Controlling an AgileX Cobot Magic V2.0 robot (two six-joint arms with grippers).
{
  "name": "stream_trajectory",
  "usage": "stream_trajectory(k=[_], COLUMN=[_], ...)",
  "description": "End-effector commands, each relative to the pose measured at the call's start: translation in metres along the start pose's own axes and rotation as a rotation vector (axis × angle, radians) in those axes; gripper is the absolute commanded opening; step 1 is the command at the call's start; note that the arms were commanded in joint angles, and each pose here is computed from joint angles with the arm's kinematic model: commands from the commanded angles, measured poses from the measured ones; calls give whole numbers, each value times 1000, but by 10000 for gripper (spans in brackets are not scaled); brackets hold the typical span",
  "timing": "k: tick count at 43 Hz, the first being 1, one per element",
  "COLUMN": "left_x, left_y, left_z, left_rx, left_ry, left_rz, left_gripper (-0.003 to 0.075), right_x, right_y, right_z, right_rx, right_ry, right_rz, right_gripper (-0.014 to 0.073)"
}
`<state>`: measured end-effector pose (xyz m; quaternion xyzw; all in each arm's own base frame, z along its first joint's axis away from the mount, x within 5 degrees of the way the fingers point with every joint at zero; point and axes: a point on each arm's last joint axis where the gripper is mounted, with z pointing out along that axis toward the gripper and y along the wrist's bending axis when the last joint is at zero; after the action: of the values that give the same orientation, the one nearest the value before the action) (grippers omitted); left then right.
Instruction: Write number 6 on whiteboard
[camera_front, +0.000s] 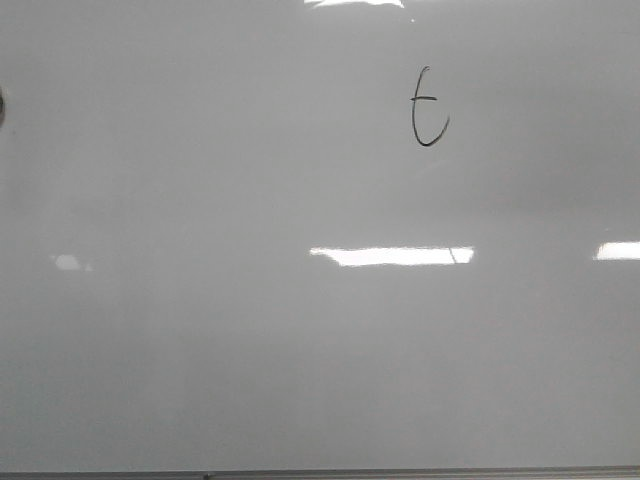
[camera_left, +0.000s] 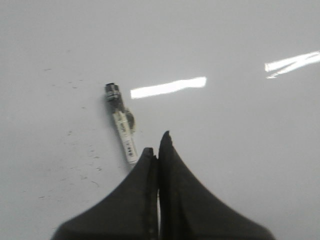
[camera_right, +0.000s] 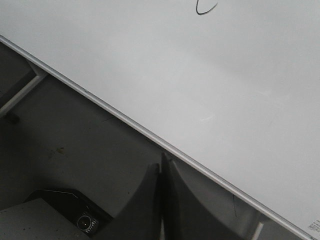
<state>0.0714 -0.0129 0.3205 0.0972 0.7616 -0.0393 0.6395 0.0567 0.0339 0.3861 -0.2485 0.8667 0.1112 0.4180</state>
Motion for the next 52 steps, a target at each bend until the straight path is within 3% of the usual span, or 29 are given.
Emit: stream_trajectory(k=[1,11,18,52], left_x=[14,84,103,105], left_y=[3,4,3,3], left_z=[-5,-2,-2,-1], left_rx=[-66,-179,-199,-200], left_ry=[-184,-260,-323,-349], left_rz=[-37,-116,-110,-108], left_gripper=[-20,-20,-20,-20], right_x=[-11,-11,-11,-11], right_y=[-1,-1,-1,-1], right_z=[-8,-8,-8,-8], right_rx=[6,6,6,6], right_ry=[-95,-95,-95,-93], right_rz=[1,1,1,1], right_gripper=[-66,-66,-66,-66])
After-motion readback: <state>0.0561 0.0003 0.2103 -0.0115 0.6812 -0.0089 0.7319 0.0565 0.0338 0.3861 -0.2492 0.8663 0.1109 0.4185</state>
